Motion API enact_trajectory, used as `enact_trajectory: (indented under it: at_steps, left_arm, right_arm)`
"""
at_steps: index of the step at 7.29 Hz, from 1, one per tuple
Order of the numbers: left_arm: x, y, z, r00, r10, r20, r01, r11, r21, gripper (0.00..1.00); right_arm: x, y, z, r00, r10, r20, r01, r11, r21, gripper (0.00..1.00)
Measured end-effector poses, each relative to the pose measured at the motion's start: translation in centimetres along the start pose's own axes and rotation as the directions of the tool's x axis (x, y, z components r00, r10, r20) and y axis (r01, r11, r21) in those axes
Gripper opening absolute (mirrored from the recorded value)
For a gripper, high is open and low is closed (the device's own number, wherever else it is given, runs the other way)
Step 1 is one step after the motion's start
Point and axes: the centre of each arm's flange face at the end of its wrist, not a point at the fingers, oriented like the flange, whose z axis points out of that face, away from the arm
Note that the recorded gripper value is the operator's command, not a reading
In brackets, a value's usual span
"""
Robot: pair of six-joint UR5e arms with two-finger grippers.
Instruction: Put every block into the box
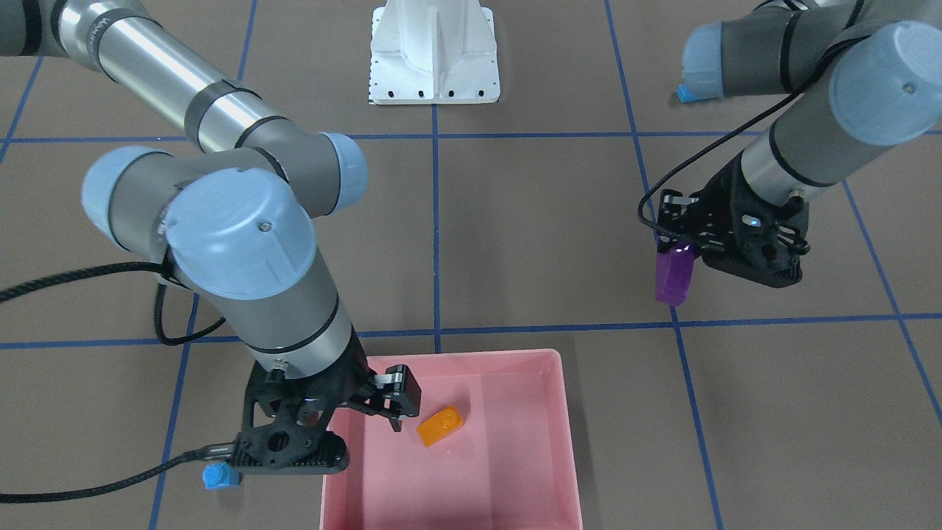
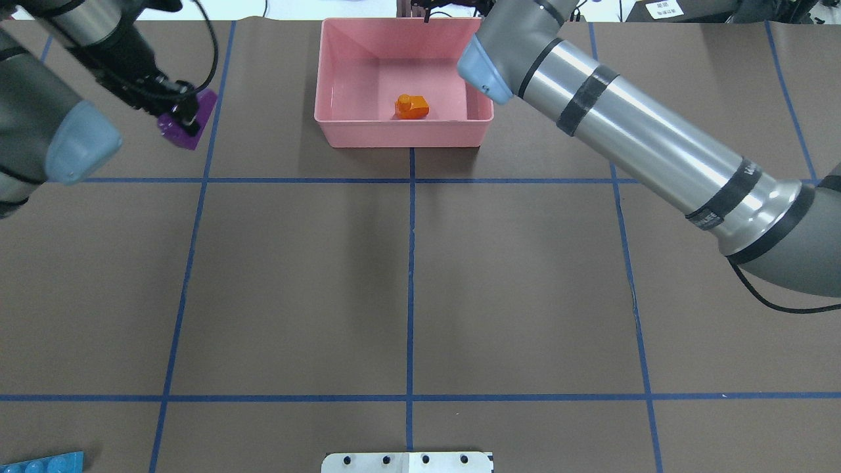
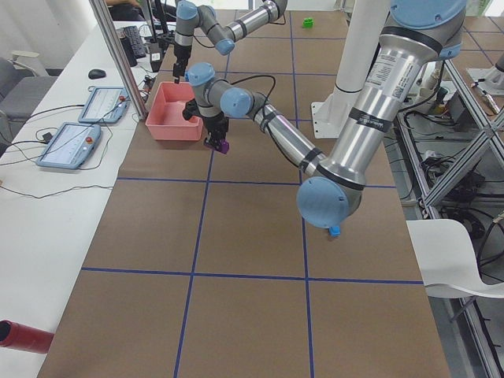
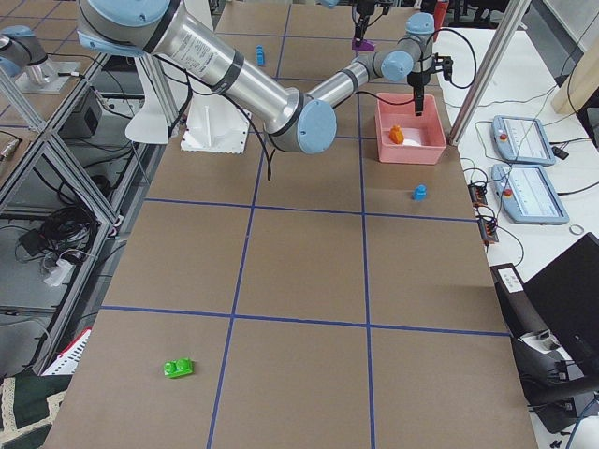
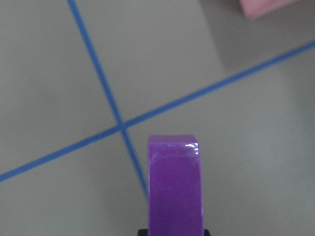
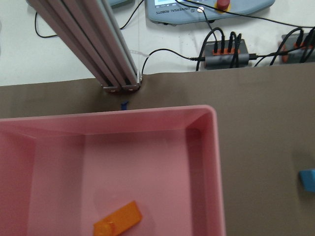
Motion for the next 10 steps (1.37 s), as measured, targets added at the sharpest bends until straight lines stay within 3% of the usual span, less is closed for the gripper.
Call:
enact_trajectory:
  at_steps: [2,4,5,7,9,10]
  left_arm:
    - [6.3,-5.7,-0.1,0.996,-0.080,-0.026,0.080,0.997,0.010,0.00]
    - [9.1,-11.5,2.3,0.994,-0.094,-0.062,0.098,0.994,0.055,0.00]
    - [9.5,-13.5,3.6,0.994,-0.091,-0.060,0.096,0.992,0.085,0.00]
    - [9.8,-15.0,4.7,0.995,-0.094,-0.033,0.097,0.988,0.123,0.00]
    - [11.1,-15.3,4.7,0.994,-0.103,-0.034,0.107,0.986,0.130,0.00]
    - [11.9,-15.2,4.9,0.994,-0.103,-0.035,0.106,0.986,0.131,0.00]
  right_arm:
    - [6.7,-1.9,-0.8,0.988,-0.137,-0.070,0.137,0.991,0.000,1.00]
    - [14.8,-2.2,2.5,0.977,-0.184,-0.109,0.194,0.977,0.085,1.00]
    - [18.5,-1.4,5.4,0.973,-0.195,-0.125,0.208,0.972,0.104,1.00]
    - [21.2,0.3,10.6,0.969,-0.213,-0.129,0.225,0.970,0.092,1.00]
    - [19.6,3.1,14.9,0.966,-0.225,-0.125,0.234,0.970,0.066,0.99]
    - [18.6,3.9,17.0,0.967,-0.221,-0.126,0.232,0.970,0.077,0.99]
